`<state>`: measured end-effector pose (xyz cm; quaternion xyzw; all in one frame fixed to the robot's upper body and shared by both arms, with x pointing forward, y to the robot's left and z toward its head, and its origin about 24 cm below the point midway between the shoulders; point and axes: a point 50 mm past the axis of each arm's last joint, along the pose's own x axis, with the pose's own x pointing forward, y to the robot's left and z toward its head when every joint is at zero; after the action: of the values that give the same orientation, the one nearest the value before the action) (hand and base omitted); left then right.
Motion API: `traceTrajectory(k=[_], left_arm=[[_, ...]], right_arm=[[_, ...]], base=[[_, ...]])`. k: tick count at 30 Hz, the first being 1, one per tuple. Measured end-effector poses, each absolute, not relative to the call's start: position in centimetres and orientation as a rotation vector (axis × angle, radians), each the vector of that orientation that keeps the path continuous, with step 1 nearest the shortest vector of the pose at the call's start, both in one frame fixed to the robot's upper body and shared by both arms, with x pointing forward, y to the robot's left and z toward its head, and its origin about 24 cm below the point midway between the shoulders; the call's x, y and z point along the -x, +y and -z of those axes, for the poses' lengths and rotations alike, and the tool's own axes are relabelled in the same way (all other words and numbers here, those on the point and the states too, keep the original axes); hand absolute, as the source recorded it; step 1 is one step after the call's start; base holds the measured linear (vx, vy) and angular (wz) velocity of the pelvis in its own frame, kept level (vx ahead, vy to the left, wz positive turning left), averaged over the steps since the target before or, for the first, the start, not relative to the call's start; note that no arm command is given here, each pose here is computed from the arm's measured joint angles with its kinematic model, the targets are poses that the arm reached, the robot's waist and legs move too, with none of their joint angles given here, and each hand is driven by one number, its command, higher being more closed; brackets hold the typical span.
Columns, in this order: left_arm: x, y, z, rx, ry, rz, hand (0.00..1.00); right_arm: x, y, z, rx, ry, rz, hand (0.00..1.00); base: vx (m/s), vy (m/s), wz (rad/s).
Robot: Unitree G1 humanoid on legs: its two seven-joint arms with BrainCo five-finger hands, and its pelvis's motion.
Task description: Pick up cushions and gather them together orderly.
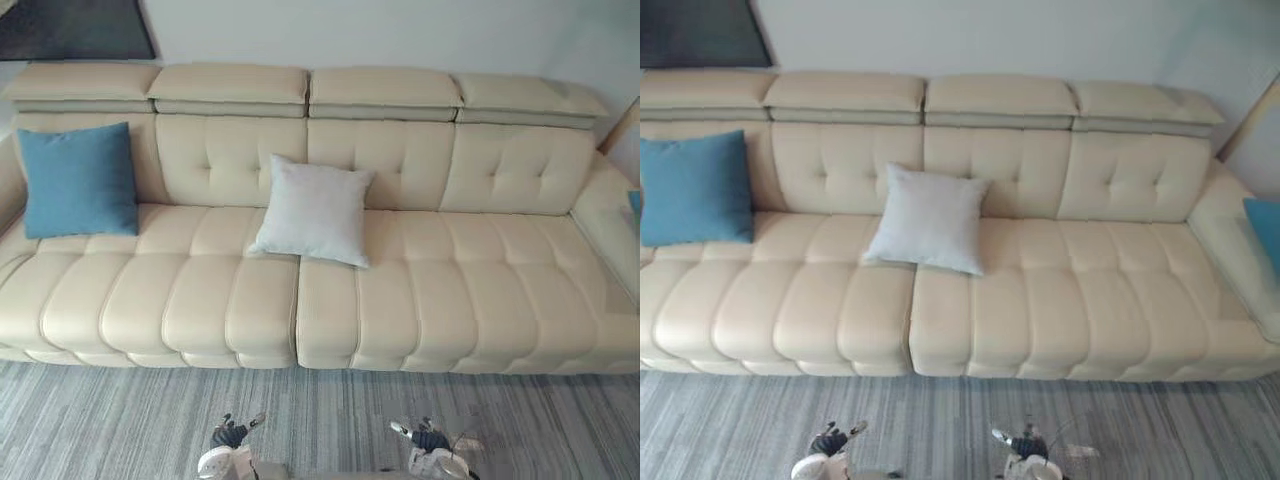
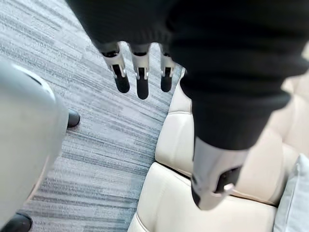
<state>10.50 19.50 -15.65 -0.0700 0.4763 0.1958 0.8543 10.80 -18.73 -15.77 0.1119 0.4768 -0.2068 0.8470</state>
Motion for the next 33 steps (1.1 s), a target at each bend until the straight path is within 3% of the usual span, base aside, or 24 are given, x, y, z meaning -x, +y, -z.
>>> traceTrajectory(k=[9, 15, 21, 33], left_arm=[[-9.4, 19.0, 16.2, 0.127, 1.064, -0.364, 0.00], [-10.9, 18.9, 15.9, 0.109, 1.026, -0.330, 0.00], [-12.6, 17.8, 15.3, 0.072, 0.979, -0.246, 0.00], [-13.7, 17.2, 14.6, 0.129, 0.903, -0.276, 0.00]], right_arm=[[-10.5, -19.9, 15.8, -0.241, 1.011, 0.480, 0.00], [-13.1, -20.2, 15.0, -0.225, 0.948, 0.455, 0.00], [-10.5, -21.6, 15.5, -0.179, 1.011, 0.495, 0.00], [-13.4, -21.2, 14.5, -0.197, 0.911, 0.480, 0.00]], base=[[0.05, -0.017, -0.46], [-0.04, -0.029, -1.28], [0.01, -0.084, -0.71], [0.12, -0.021, -1.16]])
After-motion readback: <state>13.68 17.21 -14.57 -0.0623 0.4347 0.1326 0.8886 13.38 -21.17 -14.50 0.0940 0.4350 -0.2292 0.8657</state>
